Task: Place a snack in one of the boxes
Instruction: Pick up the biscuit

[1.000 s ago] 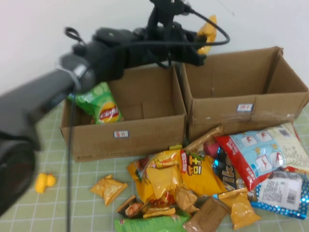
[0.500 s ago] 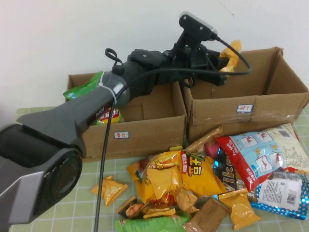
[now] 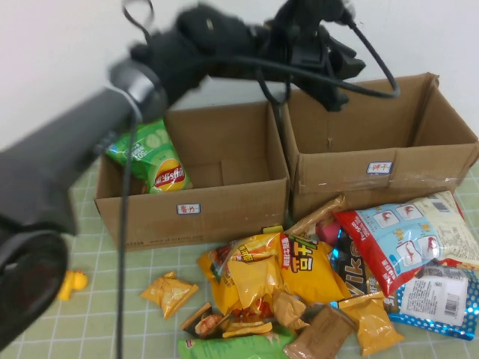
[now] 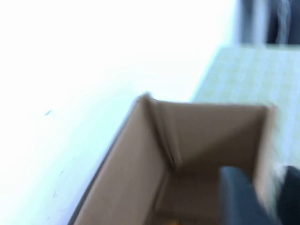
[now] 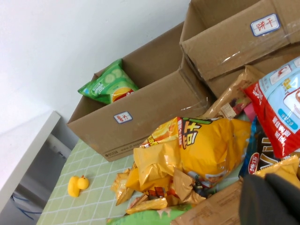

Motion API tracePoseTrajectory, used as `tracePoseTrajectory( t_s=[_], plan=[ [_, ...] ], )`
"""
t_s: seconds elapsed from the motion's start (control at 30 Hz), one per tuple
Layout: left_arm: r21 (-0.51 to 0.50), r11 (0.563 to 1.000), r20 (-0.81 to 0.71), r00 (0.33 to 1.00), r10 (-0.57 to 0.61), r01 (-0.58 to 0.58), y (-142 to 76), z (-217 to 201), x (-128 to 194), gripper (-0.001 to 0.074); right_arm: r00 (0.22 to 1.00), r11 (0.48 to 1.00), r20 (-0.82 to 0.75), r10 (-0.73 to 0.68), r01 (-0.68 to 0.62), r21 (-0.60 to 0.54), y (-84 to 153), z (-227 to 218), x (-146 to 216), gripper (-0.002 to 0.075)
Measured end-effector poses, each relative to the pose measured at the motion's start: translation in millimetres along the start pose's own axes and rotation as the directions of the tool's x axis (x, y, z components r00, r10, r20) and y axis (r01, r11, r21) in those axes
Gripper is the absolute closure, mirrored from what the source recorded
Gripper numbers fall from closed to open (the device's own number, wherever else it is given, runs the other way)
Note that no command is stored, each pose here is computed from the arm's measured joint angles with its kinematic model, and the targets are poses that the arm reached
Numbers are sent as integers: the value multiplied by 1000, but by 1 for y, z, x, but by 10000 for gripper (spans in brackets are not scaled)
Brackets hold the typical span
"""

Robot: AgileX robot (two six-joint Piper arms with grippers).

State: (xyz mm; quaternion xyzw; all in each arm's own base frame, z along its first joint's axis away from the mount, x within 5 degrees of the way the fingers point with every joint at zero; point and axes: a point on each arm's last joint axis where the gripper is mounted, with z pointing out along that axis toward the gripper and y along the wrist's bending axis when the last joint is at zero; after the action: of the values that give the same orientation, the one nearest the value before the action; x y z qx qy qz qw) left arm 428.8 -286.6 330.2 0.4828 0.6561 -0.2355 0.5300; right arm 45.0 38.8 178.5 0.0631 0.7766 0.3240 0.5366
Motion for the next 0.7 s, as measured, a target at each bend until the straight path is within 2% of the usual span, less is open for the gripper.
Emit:
tracePoseTrajectory(
  t_s=[0.03,0.1,0.27,0.47,0.7],
  plan=[
    [16,999,-34,999,36,-35,-3,-9,-7,640,1000,1000,0,0,0,0,0,0,0,728],
    [38,995,-132,987,96,-92,-7,-32,-20,695,1000,1000,-2,0,0,-1,0,0,0,728],
    [-23,987,-413,901,134,-158,-6,-78,-29,729,1000,1000,-3,0,0,-2,0,0,0,728],
    [-126,983,-641,767,23,-135,-13,-115,-6,735,1000,1000,-5,0,0,-3,0,0,0,728],
    [-231,972,-695,708,-128,-51,-52,-151,50,735,1000,1000,-5,5,-5,-6,1,0,0,728]
  ],
)
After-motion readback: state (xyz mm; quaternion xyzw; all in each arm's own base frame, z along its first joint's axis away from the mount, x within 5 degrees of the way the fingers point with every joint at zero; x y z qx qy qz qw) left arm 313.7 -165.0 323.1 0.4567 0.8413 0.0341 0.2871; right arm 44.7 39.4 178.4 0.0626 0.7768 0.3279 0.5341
